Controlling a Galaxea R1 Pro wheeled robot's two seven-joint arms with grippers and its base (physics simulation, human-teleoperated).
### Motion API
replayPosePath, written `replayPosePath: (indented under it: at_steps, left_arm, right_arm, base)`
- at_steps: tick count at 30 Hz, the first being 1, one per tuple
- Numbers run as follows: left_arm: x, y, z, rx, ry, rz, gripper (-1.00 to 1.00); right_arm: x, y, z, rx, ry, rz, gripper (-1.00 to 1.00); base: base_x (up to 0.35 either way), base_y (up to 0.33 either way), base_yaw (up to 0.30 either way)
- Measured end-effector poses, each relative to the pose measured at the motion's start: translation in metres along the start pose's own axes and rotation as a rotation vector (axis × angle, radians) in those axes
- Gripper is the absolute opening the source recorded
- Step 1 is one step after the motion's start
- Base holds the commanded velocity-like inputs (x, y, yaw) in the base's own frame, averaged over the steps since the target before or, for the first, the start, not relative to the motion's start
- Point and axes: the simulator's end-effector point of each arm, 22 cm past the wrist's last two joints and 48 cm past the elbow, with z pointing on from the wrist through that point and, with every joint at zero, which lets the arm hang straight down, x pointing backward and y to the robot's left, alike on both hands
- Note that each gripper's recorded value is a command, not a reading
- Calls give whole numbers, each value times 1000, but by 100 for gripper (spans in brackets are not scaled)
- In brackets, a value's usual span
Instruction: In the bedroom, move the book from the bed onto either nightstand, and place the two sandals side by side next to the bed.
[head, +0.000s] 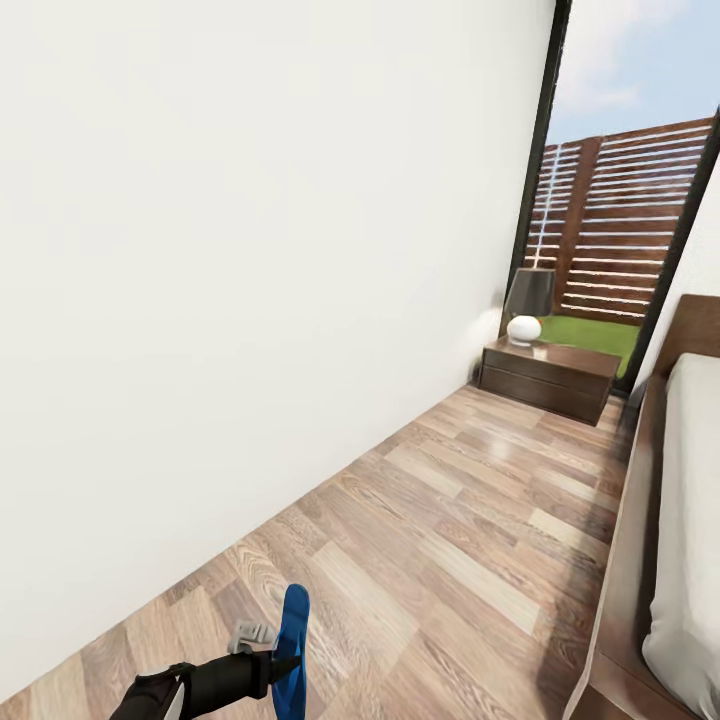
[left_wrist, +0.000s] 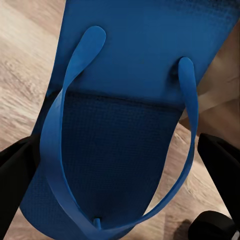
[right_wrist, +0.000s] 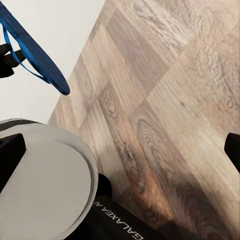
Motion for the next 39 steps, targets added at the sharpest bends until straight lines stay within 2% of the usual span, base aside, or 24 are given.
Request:
replayPosePath:
  at_steps: [13, 20, 32, 34, 37, 38, 39]
  left_arm:
    - [-23, -15, -11, 1, 3, 3, -100]
    - [-36, -23, -17, 2, 5, 3, -100]
    - [-57, -35, -28, -3, 4, 3, -100]
    - [-61, -28, -30, -45, 4, 5, -100]
    - [-63, -1, -35, -179, -1, 16, -100]
    - [-53, 17, -37, -271, 7, 21, -100]
    - [-51, 23, -39, -300, 3, 19, -100]
  right_arm:
    - [-17, 22, -10, 0, 3, 1, 100]
    - [-16, 29, -15, 5, 16, 31, 100]
    - [-30, 48, -25, 7, 19, 35, 100]
    - [-32, 52, -27, 7, 19, 36, 100]
    - [-36, 56, -29, 9, 19, 37, 100]
    - [-37, 57, -30, 9, 19, 38, 100]
    - [-38, 59, -31, 9, 19, 38, 100]
  base:
    - [0, 0, 0]
    - [0, 0, 0]
    - [0, 0, 0]
    - [0, 0, 0]
    - [0, 0, 0]
    - [0, 0, 0]
    - [0, 0, 0]
